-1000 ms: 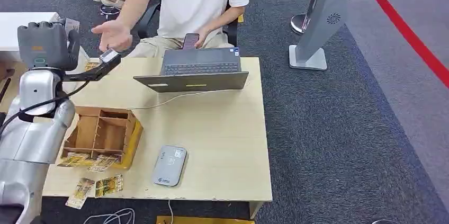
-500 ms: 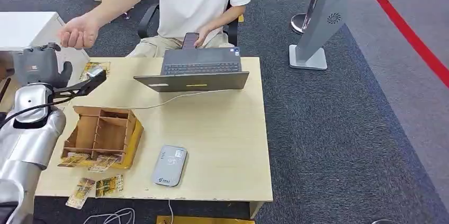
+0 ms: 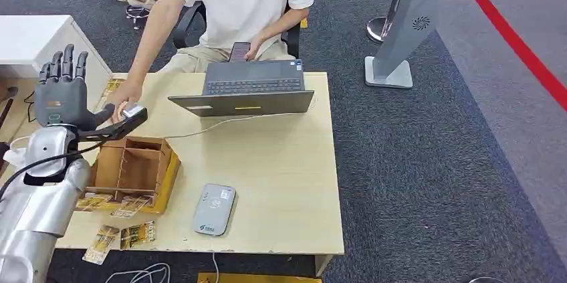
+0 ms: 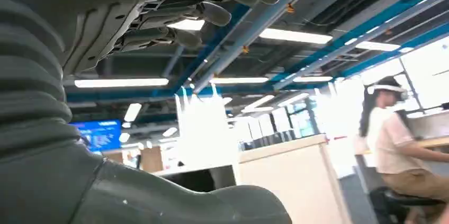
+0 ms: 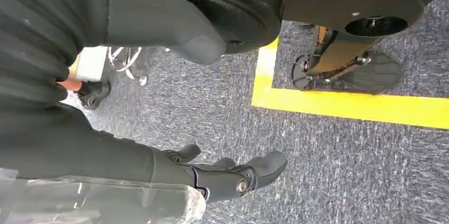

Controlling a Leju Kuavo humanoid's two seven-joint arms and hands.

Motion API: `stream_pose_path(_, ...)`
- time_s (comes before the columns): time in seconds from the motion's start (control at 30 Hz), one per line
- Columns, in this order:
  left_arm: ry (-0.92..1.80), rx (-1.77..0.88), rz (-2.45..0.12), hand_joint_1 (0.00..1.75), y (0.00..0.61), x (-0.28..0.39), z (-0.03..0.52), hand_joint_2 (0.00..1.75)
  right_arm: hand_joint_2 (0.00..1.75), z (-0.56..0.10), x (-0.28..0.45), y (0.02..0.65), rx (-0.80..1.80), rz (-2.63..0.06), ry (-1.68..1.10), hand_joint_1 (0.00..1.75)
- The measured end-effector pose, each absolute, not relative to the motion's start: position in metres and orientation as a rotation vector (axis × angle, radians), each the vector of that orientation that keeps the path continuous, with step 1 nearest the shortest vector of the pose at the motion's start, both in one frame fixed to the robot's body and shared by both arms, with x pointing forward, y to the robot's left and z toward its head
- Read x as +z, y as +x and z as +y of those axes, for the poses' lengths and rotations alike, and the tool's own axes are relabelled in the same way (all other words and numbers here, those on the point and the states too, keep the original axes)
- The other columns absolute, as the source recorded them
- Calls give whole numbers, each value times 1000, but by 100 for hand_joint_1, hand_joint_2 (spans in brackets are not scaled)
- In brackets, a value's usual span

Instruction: Pass the card to the sensor for recognition and then transmit it.

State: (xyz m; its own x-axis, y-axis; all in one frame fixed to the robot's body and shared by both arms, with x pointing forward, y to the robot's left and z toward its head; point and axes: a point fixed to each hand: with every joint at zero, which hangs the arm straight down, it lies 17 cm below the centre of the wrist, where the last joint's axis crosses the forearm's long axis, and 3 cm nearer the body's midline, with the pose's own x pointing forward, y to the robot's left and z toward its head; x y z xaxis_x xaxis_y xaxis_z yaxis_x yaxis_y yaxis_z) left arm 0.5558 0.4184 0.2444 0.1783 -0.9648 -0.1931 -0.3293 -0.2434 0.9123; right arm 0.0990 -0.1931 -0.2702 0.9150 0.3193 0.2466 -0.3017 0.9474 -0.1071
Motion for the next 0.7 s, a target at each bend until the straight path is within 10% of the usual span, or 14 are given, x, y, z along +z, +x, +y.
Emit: stream_pose_path(0.7,1528,-1352,-1972,0,333,239,234,175,175,-196,-272,87,311,-264,-77,0)
